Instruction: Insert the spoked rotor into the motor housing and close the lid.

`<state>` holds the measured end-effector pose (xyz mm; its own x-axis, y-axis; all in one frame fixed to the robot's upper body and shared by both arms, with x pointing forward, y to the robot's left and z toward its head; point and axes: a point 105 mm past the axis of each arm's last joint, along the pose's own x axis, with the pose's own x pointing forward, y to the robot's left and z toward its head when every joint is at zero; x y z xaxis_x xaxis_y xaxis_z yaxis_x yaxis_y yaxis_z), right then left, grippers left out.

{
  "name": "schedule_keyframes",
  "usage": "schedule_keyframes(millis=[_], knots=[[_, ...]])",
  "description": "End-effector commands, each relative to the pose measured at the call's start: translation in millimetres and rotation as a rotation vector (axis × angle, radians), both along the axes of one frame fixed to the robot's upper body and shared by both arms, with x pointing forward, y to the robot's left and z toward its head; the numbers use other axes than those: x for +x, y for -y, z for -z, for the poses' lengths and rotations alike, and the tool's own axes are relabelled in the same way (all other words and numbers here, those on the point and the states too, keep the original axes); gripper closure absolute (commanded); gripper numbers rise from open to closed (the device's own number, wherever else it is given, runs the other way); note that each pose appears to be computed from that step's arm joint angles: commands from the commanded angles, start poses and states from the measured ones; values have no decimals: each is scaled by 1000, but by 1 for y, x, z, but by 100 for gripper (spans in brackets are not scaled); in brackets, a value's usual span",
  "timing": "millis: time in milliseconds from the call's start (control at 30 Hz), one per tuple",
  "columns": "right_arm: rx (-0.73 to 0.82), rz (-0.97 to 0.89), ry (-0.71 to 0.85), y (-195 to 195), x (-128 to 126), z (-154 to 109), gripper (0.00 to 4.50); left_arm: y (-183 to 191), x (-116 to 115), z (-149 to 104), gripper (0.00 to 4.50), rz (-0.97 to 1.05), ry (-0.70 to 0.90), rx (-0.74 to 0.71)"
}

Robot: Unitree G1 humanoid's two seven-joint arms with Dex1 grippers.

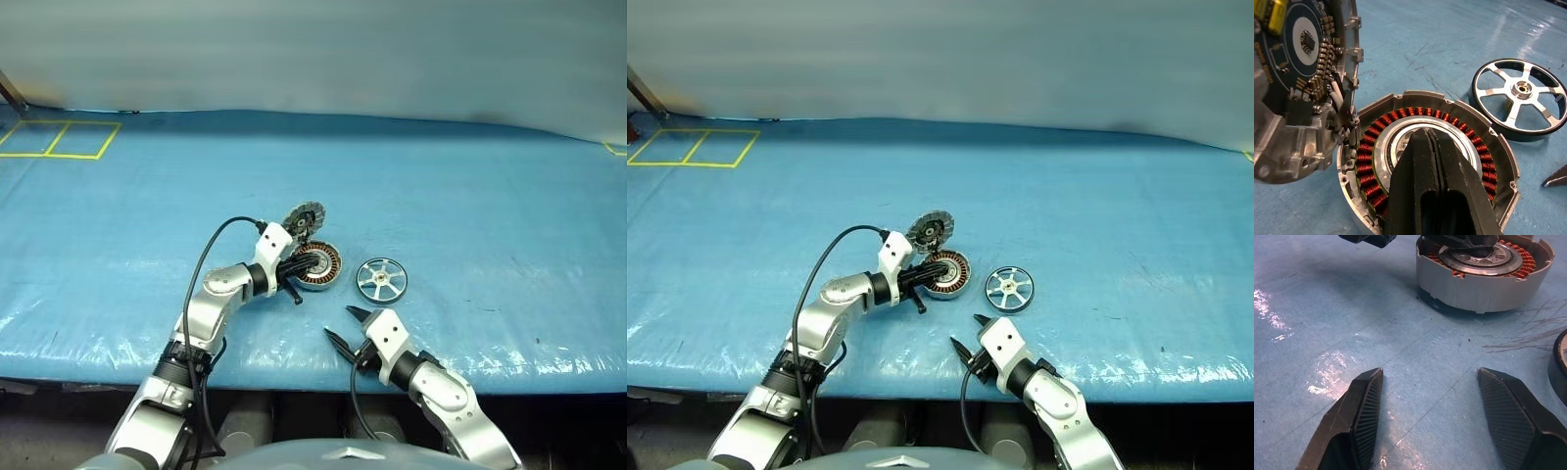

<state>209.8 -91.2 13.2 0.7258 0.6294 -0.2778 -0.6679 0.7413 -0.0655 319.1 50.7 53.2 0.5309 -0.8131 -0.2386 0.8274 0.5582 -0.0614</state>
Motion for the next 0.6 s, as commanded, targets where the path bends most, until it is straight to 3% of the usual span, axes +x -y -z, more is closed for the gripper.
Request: schedule_keyframes(millis=[33, 267, 433, 533, 600], knots=[[21, 37, 29, 10, 4, -8, 124, -1, -11, -13, 448, 59, 16, -86], [59, 36, 138, 6, 20, -48, 124, -17, -25, -37, 448, 68, 71, -184], [44, -11, 177, -4, 32, -64, 124, -32, -35, -34, 448, 55, 75, -144], [25, -40, 210, -9, 44, -70, 183, -42, -38, -25, 450, 17, 65, -114], [28, -68, 230, -19, 53, -75, 249, -48, -41, -22, 450, -7, 67, -108]])
